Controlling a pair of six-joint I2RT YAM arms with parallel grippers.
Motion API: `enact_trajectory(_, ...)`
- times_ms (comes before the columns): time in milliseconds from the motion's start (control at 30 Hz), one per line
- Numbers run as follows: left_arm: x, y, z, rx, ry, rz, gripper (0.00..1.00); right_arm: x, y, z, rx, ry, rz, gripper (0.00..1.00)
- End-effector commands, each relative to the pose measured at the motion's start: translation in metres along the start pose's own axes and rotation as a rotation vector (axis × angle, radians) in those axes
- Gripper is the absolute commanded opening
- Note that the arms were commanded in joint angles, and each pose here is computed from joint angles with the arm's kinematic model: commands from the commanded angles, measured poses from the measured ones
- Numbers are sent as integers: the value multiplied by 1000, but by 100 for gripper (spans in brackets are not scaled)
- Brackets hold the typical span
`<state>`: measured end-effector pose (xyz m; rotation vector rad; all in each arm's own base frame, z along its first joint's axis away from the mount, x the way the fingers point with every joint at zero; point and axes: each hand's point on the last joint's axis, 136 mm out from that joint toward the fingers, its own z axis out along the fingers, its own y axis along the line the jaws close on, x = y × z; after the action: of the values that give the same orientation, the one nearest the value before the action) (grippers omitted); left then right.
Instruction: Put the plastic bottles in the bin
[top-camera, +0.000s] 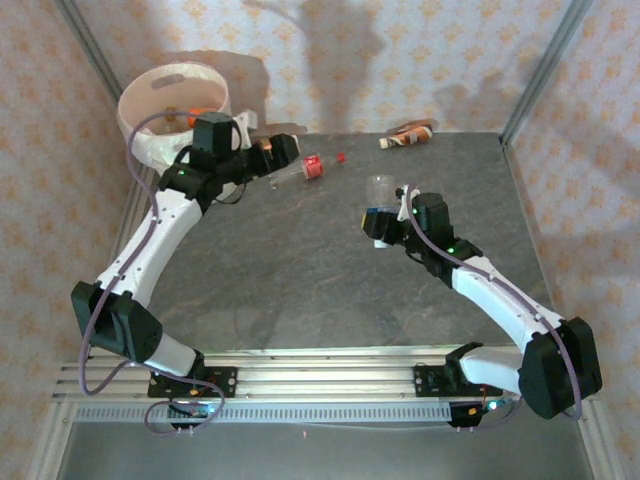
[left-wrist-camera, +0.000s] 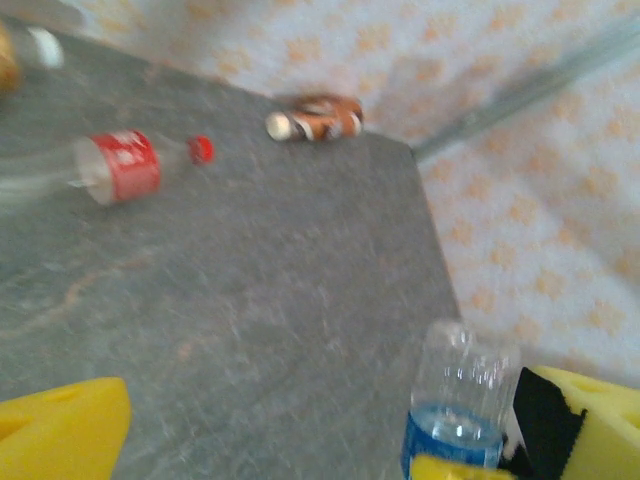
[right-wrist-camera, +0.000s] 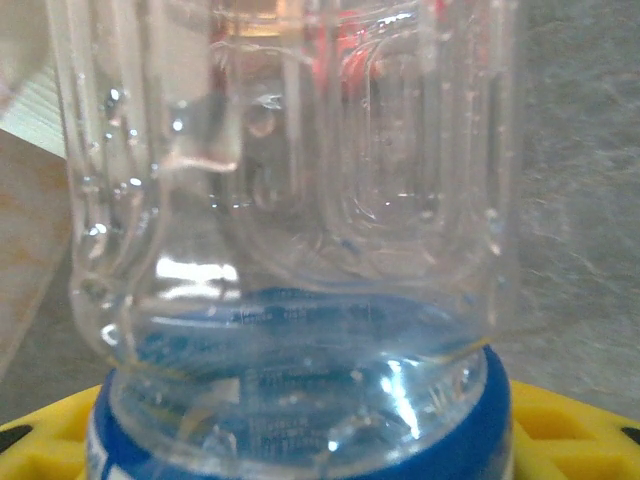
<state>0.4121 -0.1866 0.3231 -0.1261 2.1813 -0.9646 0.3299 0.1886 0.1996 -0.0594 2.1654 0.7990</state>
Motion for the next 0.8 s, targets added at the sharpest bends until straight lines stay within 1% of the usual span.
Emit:
enact_trajectory(0,24,-45,-3,126,61,183,100,-27,33,2,-162,-89,64,34)
enact_trajectory(33,33,-45,0,110,85,209,100,-30,38,3,-194,-95,81,34)
enact_trajectory(67,42,-49,3,125,107,221,100,-33,44,4,-225,-98,92,34)
enact_trajectory(200,68,-78,17,272,162,230,99,-35,63,3,-317,-87,73,34)
enact_trajectory(267,77,-85,26,291,182,231,99,-35,73,-1,-371,-87,49,34)
enact_trajectory(367,82,-98,33,365,206,222,99,-34,84,-6,-425,-71,27,34)
enact_trajectory(467,85,-109,36,414,214,243,100,-30,93,-11,-472,-46,7,34)
enact_trajectory(567,85,-112,41,423,233,249,97,-26,103,-17,-522,-29,-19,34)
enact_trajectory(700,85,-105,55,379,260,234,94,-28,116,-24,-574,-23,-43,34)
enact_trajectory(767,84,-110,61,406,255,219,93,-26,124,-26,-600,-9,-60,34)
